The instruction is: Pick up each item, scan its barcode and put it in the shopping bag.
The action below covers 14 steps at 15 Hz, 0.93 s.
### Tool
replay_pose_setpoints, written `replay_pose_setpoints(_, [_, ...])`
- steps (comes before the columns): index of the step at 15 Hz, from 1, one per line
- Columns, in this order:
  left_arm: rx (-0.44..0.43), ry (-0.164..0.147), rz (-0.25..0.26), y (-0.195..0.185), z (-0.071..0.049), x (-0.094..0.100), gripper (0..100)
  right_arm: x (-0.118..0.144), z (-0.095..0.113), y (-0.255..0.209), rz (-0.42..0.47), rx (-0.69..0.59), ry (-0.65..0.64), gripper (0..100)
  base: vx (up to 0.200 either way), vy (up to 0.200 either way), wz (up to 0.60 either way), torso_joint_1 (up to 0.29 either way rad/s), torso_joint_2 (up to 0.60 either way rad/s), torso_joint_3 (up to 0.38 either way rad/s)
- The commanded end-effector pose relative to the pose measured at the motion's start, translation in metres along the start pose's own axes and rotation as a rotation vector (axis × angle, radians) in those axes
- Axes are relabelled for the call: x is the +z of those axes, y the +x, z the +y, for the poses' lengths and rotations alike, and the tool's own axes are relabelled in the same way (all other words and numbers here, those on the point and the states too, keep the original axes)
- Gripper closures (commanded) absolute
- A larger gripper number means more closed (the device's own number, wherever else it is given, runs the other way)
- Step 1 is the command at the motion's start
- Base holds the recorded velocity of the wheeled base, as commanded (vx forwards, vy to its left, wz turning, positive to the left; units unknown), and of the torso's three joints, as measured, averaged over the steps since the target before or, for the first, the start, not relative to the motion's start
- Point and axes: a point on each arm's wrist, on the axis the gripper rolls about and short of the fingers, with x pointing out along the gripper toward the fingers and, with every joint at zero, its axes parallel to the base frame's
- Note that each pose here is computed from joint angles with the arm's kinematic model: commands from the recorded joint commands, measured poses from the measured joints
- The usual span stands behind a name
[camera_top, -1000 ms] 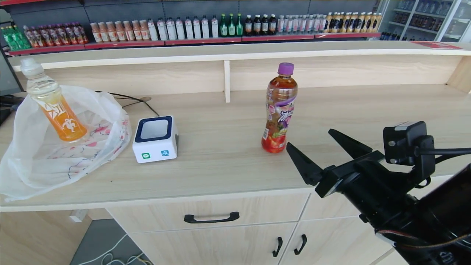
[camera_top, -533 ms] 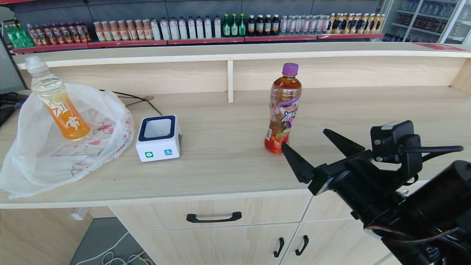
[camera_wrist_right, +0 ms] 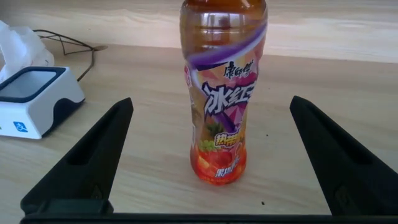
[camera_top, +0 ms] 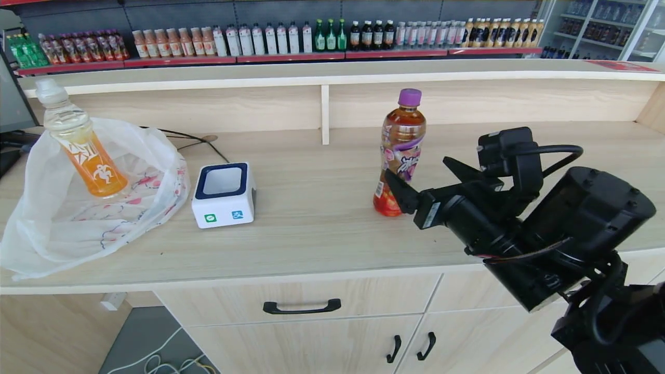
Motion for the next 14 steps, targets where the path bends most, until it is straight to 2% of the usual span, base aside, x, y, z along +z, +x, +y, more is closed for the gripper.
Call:
replay_pose_setpoints(1, [0.001,0.001,-0.001,0.0,0.0,0.0,0,0.003,-0.001,0.01,-0.013,-0.013,0.004,0,0.0,0.0,0.0,0.0,0.0,0.0])
replay_pose_setpoints(6, [-0.001,-0.001,-0.001,0.0,0.0,0.0,0,-0.001,-0.011,0.018,0.016,-0.006,-0.013,0,0.0,0.0,0.0,0.0,0.0,0.0])
replay_pose_setpoints(14, [0.001,0.001,-0.001,0.0,0.0,0.0,0,-0.007,-0.004,0.046,0.021,0.022,-0.016,0,0.0,0.0,0.0,0.0,0.0,0.0])
